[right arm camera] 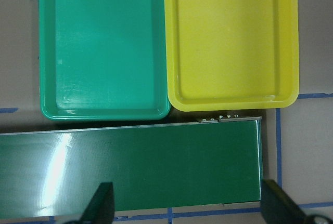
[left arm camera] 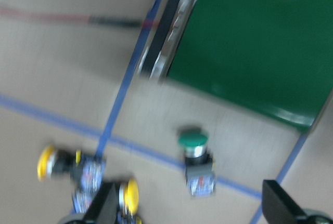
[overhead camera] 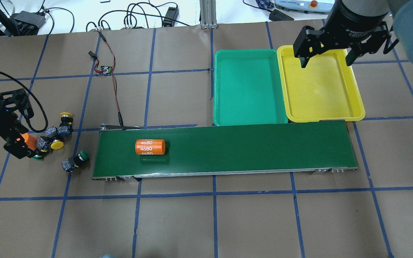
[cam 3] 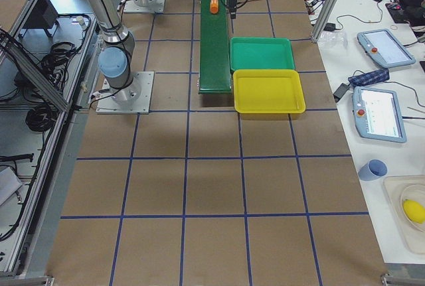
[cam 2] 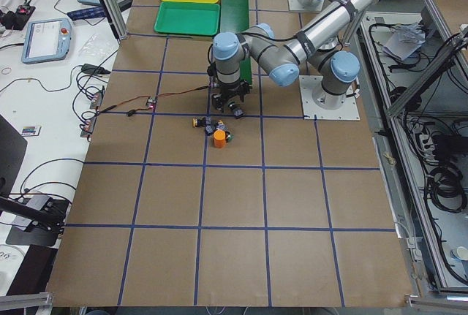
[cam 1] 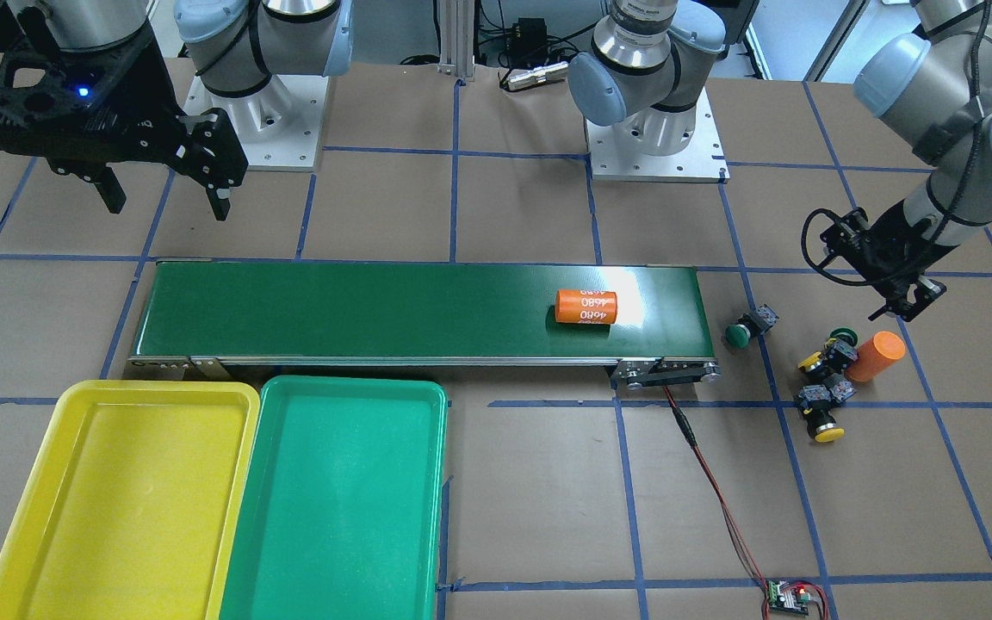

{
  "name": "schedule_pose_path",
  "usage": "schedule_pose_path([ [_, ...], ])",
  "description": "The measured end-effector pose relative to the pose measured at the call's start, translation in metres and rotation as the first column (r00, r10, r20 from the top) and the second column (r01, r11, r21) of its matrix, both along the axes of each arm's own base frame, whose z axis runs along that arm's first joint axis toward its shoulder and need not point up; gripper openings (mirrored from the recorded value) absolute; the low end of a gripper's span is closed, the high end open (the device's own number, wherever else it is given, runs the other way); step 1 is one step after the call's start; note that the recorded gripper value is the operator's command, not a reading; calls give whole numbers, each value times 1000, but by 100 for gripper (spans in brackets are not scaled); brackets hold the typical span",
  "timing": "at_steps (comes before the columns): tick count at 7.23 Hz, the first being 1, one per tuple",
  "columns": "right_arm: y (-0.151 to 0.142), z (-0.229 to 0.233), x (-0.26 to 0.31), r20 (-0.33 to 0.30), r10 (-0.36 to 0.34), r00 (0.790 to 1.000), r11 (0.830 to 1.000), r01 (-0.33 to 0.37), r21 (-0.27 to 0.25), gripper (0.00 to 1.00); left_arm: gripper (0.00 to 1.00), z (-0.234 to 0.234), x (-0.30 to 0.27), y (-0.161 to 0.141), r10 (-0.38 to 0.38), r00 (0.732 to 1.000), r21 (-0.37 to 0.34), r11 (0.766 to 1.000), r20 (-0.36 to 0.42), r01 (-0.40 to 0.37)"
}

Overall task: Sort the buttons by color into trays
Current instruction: 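Grasp the second orange cell with the left gripper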

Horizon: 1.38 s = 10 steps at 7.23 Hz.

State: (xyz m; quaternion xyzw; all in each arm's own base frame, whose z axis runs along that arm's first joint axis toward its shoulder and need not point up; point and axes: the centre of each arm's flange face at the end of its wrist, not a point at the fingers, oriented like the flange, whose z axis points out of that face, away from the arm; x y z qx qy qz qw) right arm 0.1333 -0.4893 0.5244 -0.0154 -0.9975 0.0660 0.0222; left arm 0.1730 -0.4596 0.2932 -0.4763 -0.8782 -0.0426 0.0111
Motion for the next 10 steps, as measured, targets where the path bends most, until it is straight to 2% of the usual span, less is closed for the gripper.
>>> schedule_pose_path([
  [3,0,0,0,0,1,1000,1000,-1,0,100,100,-35,46,-14,-7,1000,-19,1000,14,8],
  [5,1,1,0,-2,2,1000,1000,-2,-3,100,100,-26,73,-40,-34,998,-69,997,60,38],
  [6,2,2,0,-3,2,1000,1000,-2,-4,100,100,-26,82,-47,-33,999,-71,997,40,36],
  [8,2,2,0,-3,2,1000,1000,-2,-3,100,100,-39,95,-46,29,996,-71,997,-80,-35],
  [10,2,2,0,-2,3,1000,1000,-3,-3,100,100,-51,98,-47,183,971,-36,981,-152,-191],
])
